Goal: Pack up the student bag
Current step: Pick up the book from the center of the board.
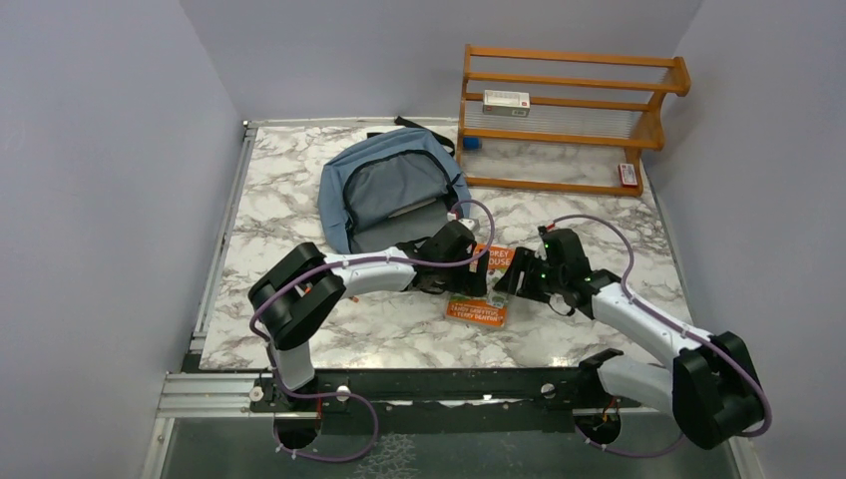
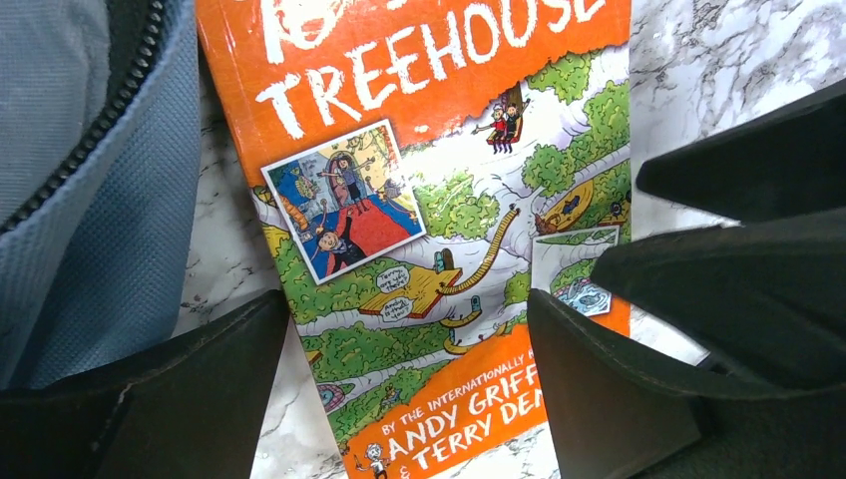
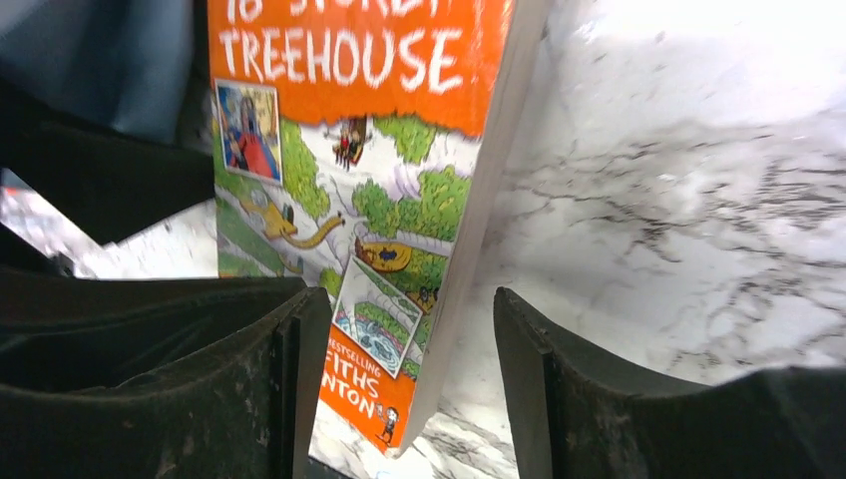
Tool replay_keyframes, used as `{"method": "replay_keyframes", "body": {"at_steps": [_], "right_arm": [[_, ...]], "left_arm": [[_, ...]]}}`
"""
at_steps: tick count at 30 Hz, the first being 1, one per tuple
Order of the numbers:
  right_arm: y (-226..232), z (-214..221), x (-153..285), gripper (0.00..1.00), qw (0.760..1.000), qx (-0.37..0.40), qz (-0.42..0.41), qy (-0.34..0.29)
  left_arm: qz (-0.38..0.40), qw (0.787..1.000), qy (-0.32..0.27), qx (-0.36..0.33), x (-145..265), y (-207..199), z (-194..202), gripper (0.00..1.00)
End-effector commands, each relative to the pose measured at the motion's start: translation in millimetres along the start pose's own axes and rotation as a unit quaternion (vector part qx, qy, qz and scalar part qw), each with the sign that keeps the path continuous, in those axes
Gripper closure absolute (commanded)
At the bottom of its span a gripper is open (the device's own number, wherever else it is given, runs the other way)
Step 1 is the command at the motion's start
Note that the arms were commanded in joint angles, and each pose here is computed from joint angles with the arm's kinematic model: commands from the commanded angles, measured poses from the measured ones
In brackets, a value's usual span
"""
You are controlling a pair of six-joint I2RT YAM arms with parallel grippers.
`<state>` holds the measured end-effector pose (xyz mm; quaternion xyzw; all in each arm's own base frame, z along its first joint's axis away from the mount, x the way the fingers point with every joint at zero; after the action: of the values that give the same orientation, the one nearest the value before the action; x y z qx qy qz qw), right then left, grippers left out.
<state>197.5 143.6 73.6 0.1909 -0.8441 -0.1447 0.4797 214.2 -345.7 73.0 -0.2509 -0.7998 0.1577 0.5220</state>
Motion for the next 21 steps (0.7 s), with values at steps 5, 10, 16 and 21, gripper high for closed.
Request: {"method": "replay_keyframes", "body": {"at_steps": [5, 10, 16, 21], "right_arm": [[-9.3, -9.0, -3.3, 0.33, 0.997, -0.048, 0.055, -0.018], [-8.1, -1.6, -15.7, 0.35, 0.997, -0.065, 0.037, -0.001], [-12.9, 17.7, -28.1, 0.47, 0.994, -0.103, 0.029, 0.018], [-27.7, 36.3, -35.5, 0.81, 0.988, -0.137, 0.06, 0.027]], "left_arm": [[0.014, 1.0, 0.004, -0.017, -1.2, 0.6, 4.1, 0.13], [0.028, 1.0, 0.003, -0.011, 0.6, 3.0, 2.4, 0.13], [0.051, 0.999, 0.007, 0.012, 3.6, 12.2, -3.4, 0.12], [0.052, 0.998, 0.008, 0.025, 7.9, 23.7, -9.8, 0.09]]}}
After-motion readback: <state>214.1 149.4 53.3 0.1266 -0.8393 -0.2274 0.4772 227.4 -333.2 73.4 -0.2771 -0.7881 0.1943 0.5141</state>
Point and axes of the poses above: each gripper's point midway between its finger pads, its own x axis back along the fingers, its own y axis along the line the jaws close on, z = x × y, the point moved 4 cm from there along x, back along the fingers, and after that the axes turned 11 degrees about x, right-handed, at the moved point
